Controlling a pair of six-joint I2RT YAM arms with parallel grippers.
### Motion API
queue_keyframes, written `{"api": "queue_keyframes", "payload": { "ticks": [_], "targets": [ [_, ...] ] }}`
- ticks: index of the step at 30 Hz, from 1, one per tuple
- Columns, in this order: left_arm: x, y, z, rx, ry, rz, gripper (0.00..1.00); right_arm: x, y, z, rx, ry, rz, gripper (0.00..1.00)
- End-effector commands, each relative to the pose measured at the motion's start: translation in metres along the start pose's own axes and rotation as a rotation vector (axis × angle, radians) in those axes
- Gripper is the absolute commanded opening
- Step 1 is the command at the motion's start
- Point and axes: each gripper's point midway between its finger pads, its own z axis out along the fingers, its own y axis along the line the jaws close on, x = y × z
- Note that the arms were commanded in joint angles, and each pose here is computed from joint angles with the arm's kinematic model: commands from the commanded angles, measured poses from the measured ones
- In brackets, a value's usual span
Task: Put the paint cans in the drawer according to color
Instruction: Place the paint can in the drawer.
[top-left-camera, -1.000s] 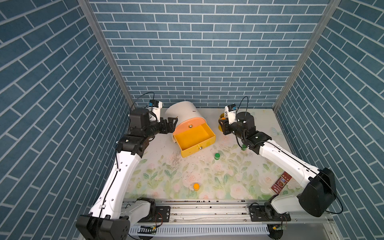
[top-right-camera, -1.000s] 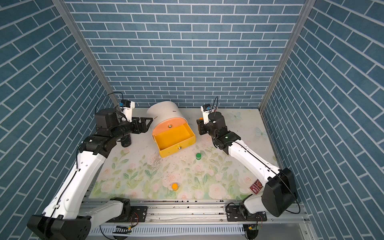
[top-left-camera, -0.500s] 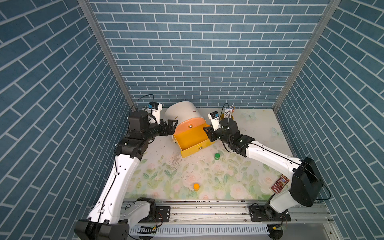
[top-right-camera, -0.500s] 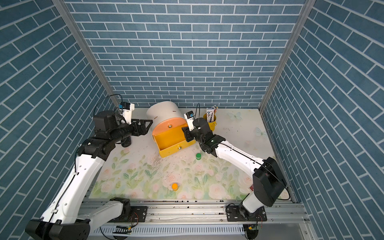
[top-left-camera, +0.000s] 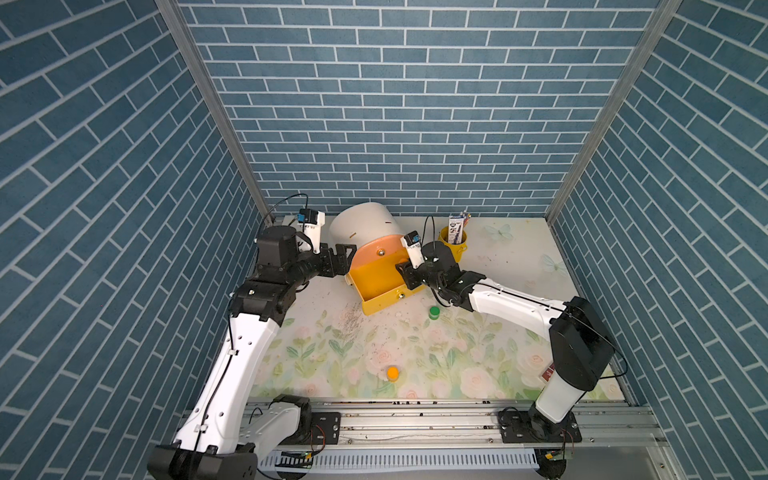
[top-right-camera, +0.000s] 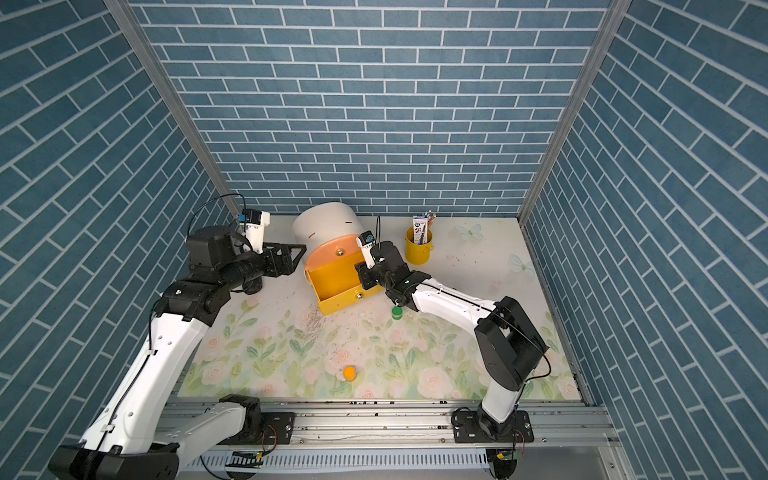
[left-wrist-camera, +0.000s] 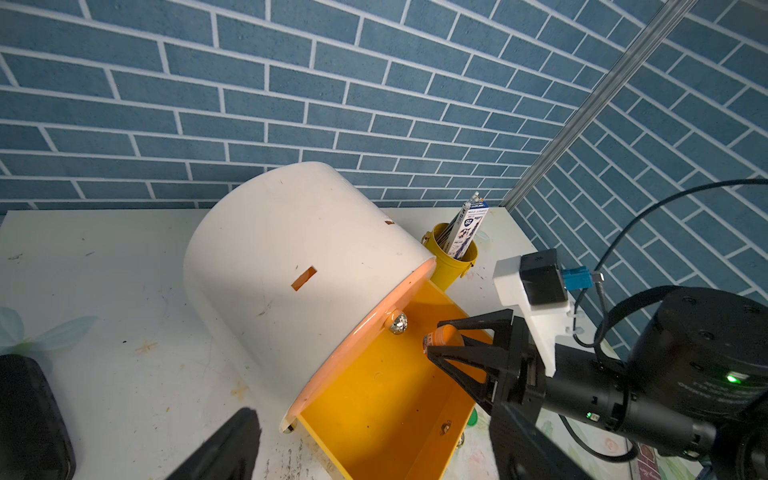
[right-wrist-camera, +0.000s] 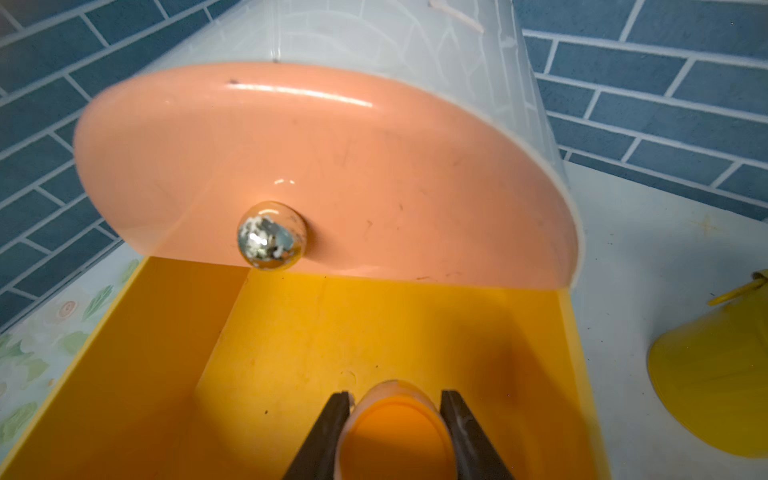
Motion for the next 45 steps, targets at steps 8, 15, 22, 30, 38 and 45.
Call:
{"api": "queue_keyframes", "payload": {
  "ticks": [8, 15, 22, 30, 38, 45],
  "targets": [
    [0.005, 0.0, -0.001, 0.0, 0.006, 0.008, 0.92, -0.021, 0.001, 0.007, 0.042, -0.002, -0.049, 0.26],
    [0.008, 0.001, 0.001, -0.002, 0.011, 0.006, 0.92, -0.014, 0.0, 0.009, 0.063, 0.083, -0.05, 0.28],
    [0.009, 0.0, 0.0, 0.004, 0.01, 0.001, 0.92, -0.008, -0.001, 0.016, 0.07, 0.113, -0.052, 0.29],
    [0.01, -0.002, -0.006, 0.004, 0.009, 0.003, 0.92, -0.002, 0.002, 0.026, 0.069, 0.135, -0.052, 0.33],
    [0.008, -0.004, -0.011, 0.004, 0.003, 0.007, 0.92, -0.003, 0.0, 0.028, 0.081, 0.151, -0.056, 0.49],
    [0.007, -0.007, -0.015, 0.015, 0.001, 0.007, 0.92, -0.021, 0.003, 0.012, 0.074, 0.123, -0.053, 0.57]
  ]
}}
